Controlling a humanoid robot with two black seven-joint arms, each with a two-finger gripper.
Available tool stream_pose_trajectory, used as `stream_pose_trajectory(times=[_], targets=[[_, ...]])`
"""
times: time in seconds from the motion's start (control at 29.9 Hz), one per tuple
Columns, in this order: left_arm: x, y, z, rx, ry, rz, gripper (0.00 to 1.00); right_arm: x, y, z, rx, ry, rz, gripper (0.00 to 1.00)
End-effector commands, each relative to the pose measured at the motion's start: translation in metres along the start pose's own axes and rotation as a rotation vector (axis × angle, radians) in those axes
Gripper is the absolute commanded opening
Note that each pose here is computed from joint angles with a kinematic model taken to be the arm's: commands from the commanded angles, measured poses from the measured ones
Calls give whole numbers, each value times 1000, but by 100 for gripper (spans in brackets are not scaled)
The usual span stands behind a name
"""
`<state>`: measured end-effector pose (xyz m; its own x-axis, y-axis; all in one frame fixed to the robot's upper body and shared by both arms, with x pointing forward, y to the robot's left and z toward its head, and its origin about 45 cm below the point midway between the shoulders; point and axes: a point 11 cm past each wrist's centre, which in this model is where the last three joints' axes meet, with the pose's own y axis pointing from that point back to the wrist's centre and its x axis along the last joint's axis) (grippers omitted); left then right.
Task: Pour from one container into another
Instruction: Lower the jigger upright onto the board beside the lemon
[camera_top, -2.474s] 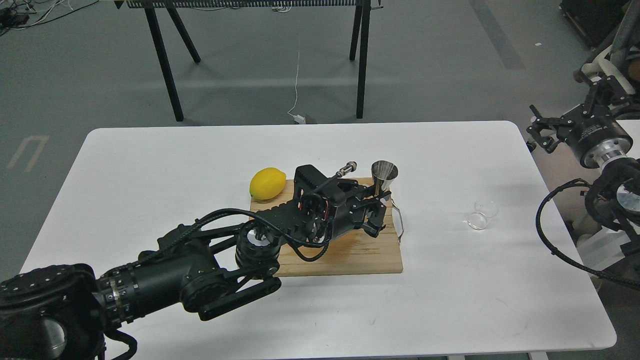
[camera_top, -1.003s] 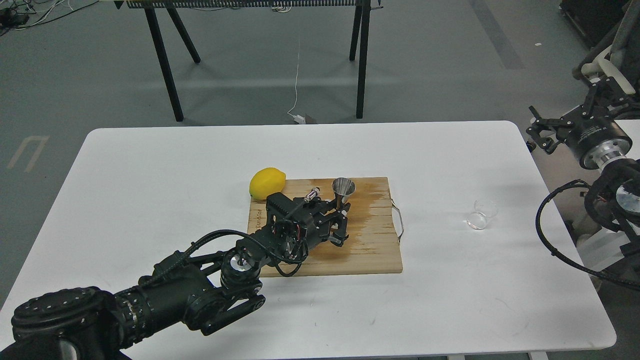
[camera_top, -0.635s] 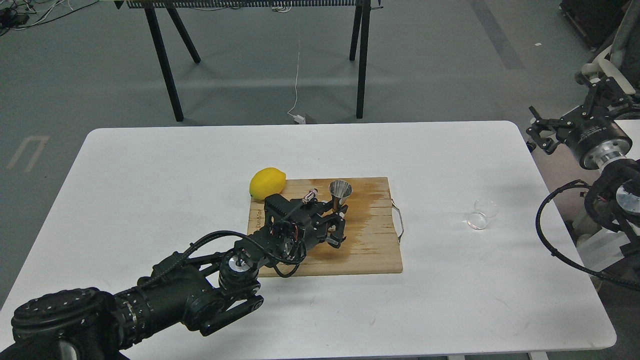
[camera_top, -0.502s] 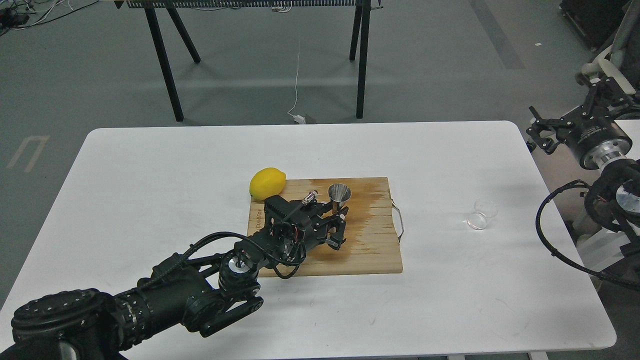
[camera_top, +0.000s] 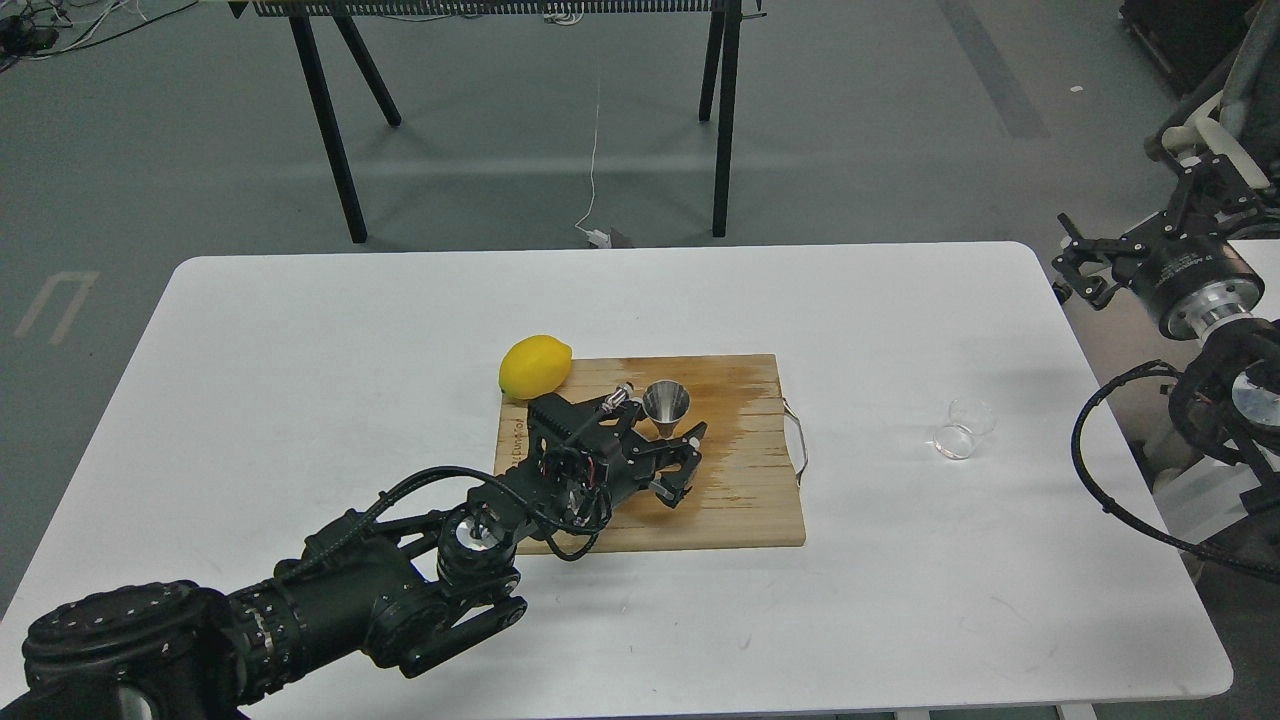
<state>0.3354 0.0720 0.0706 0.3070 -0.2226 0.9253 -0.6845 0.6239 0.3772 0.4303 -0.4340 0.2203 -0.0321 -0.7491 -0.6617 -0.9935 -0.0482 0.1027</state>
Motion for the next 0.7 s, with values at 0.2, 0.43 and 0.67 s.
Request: stream_pose_trajectory(times=[0.2,0.43,0.67], targets=[[-1,0,1,-8,-1,-2,94,1,0,-1,1,1,2,99],[6,-2,-1,-12,-12,2,99,0,0,-2,4,1,0,99],[6,-1,5,-27,-1,9,99,0,0,-2,4,1,-1,99]])
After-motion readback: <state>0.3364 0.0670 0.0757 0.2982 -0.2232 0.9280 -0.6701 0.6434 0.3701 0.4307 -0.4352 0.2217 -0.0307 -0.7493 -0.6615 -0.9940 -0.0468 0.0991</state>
